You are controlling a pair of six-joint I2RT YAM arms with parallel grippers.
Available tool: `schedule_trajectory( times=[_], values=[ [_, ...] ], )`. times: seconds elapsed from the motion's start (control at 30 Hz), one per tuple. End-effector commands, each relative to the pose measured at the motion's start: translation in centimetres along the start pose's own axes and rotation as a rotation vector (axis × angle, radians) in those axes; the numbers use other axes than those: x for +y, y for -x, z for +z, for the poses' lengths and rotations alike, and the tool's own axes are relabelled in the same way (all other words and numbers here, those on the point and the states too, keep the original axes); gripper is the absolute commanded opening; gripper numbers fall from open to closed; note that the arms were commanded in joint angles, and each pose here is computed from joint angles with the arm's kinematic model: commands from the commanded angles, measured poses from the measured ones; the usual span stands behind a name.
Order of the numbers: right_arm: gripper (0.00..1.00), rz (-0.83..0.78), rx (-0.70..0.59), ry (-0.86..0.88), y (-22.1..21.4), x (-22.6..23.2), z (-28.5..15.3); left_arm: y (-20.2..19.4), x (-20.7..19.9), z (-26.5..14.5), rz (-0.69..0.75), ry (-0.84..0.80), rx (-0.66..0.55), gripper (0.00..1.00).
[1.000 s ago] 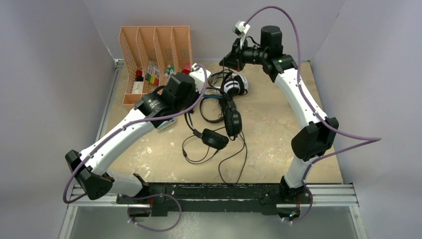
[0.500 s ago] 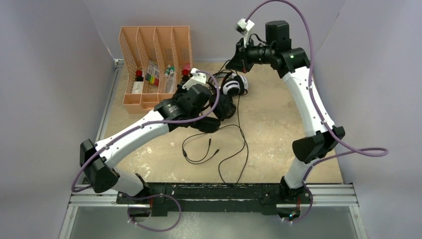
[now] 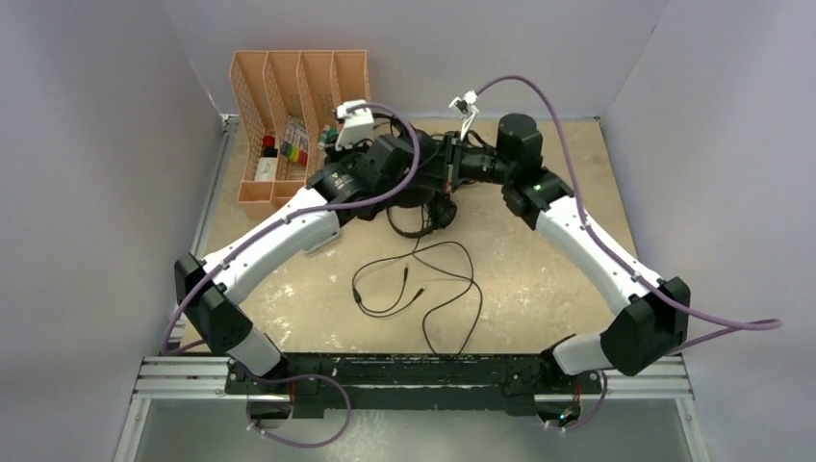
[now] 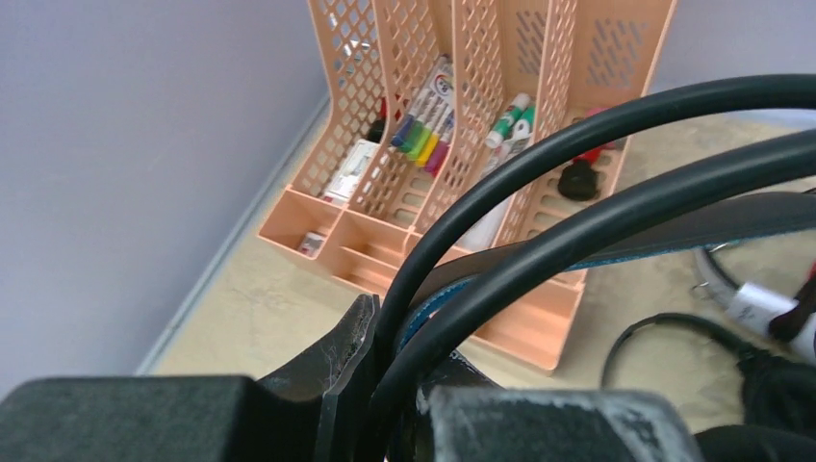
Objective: Wrap the headphones
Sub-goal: Wrap the headphones cable around the headphones.
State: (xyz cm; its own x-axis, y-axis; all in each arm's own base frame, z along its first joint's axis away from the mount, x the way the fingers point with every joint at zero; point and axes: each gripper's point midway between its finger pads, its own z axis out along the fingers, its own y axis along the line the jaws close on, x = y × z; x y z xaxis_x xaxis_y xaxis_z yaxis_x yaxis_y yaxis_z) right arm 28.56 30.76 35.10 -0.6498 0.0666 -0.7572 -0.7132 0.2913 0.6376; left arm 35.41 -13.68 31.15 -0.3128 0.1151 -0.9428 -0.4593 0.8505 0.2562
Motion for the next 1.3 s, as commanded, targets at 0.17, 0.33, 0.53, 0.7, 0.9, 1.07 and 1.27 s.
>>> schedule_trajectory(
  times=[0.17,0.33,0.53,0.7,0.9,1.07,1.27],
  values=[
    [0.0,-0.411,-0.489,0.142,4.0,8.0,1.3,10.9,0.9,-0.4,-0.665,-0.265,-0.007,0.0],
    [0.13,-0.59,-0.614,0.148,2.8,7.4,2.4,12.9,0.9,-1.9,-0.719,-0.361,0.016,0.0],
    [0.16,-0.606,-0.63,0.117,1.2,5.0,4.3,13.1,1.0,-2.5,-0.729,-0.404,0.038,0.0],
    [0.13,-0.641,-0.58,0.089,-1.8,1.9,5.7,13.8,0.4,-3.8,-0.779,-0.498,0.069,0.0],
    [0.29,-0.678,-0.569,0.073,-4.1,-1.5,6.7,15.7,-0.2,-6.9,-0.847,-0.699,0.136,0.0],
    [0.41,-0.646,-0.609,0.132,-3.2,-4.3,6.8,16.6,0.3,-9.9,-0.869,-0.836,0.188,0.0],
    [0.28,-0.519,-0.511,0.126,-3.7,-10.4,4.5,18.6,3.3,-13.1,-0.797,-0.966,0.116,0.0]
  ],
)
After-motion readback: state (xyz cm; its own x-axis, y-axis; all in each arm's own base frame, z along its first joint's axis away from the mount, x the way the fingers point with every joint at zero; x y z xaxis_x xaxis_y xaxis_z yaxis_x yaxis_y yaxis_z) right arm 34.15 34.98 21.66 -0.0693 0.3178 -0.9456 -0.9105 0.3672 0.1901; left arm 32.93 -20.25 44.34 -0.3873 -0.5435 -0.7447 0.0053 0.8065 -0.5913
